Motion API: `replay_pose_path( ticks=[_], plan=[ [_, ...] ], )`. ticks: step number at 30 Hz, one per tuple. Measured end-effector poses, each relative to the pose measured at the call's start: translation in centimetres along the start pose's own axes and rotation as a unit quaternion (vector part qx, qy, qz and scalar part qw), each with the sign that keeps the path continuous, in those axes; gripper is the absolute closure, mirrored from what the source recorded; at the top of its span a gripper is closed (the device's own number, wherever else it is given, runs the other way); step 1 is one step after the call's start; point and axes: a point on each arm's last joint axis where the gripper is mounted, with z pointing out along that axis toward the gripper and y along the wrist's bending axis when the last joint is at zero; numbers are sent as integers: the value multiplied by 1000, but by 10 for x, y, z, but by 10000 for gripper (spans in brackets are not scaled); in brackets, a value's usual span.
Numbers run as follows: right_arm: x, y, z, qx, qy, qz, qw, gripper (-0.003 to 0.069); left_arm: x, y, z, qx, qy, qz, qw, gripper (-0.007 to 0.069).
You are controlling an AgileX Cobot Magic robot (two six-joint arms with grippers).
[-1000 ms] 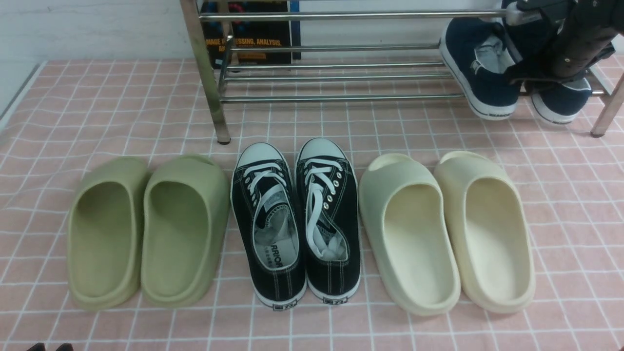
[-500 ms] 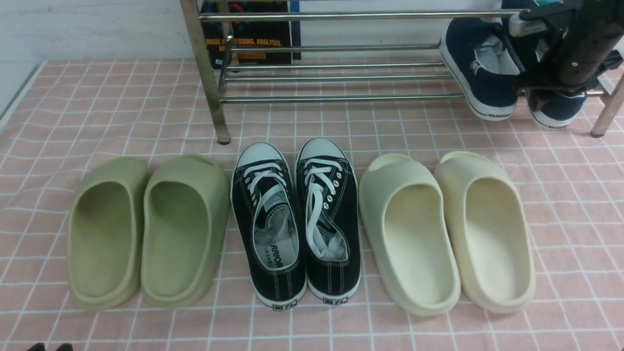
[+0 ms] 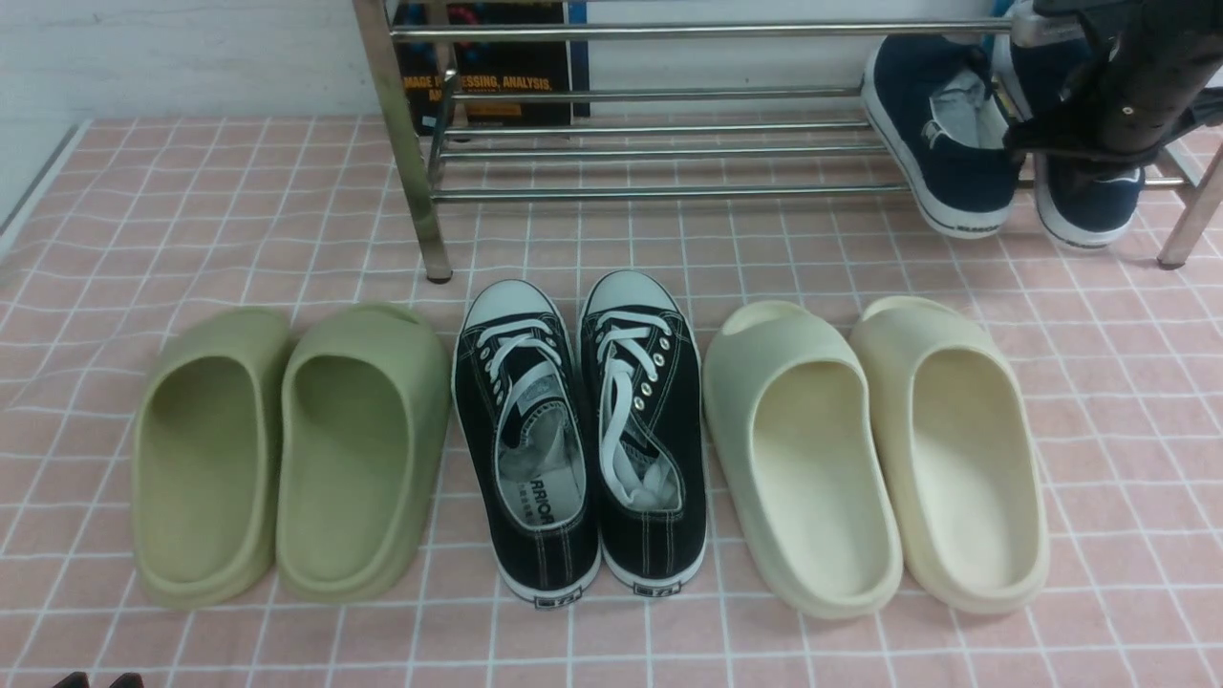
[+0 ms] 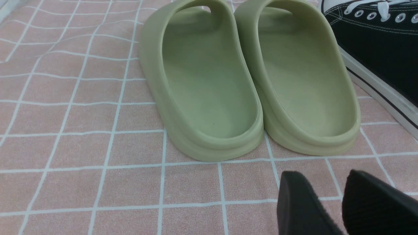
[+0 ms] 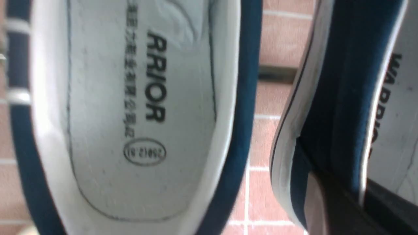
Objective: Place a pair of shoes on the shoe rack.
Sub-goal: Use the right arm to put a shoe into the shoe rack
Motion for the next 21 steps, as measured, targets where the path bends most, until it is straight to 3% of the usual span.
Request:
replay_pose_path(
  ticks=[13,16,21],
  plan=[
    [-6,3,0,-13,-32,-49,998,615,0,0,0,0,0,0,1000,386],
    [-6,3,0,-14,-34,-66,997,582,0,0,0,0,0,0,1000,386],
    [-6,3,-5,-14,-33,-92,995,424,0,0,0,0,0,0,1000,386]
  ],
)
